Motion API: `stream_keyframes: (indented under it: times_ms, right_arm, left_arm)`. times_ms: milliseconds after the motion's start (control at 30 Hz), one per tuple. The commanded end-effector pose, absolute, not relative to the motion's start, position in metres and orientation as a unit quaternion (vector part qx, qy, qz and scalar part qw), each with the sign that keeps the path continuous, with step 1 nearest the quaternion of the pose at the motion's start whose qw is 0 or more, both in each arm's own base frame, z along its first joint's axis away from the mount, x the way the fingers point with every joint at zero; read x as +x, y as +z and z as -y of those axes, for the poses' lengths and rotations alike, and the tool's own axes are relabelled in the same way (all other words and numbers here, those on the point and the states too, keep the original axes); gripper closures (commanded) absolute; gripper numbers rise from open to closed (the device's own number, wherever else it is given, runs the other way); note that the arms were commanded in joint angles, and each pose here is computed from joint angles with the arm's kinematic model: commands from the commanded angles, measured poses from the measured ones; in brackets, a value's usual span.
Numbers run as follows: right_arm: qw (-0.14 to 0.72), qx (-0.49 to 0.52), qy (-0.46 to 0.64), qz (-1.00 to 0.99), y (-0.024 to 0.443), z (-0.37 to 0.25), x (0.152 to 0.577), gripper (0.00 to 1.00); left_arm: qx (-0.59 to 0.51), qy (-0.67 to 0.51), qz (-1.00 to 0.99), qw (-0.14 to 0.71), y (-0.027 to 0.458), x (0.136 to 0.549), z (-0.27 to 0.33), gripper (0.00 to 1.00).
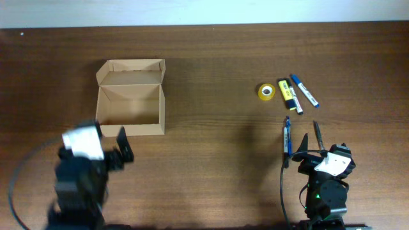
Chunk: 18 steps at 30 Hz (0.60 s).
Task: Pack container
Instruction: 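Push the cardboard box rightward toward table center with the left gripper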
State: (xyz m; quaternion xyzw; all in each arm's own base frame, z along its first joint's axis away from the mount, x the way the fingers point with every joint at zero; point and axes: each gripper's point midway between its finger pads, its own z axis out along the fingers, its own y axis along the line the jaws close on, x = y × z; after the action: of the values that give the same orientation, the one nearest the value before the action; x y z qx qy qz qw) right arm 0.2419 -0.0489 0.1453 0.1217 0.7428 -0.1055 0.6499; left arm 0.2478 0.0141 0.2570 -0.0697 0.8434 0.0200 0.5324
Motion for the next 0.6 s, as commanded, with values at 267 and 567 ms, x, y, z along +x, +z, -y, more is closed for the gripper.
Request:
stream_keyframes:
  times_ms: [267,567]
  right_arm:
    - [0.649,0.130,-0.111,-0.742,0.143,0.053,0.241,0.01]
    - [0.649,0.130,-0.111,-0.742,0.143,0.053,0.241,0.01]
  left_arm:
    - [-0.017,-0.096,-0.955,0.281,0.296,0.340,0.040,0.00]
    - [0.010,-0.249,-0.944,0.218,0.261,0.394,0.096,0.18]
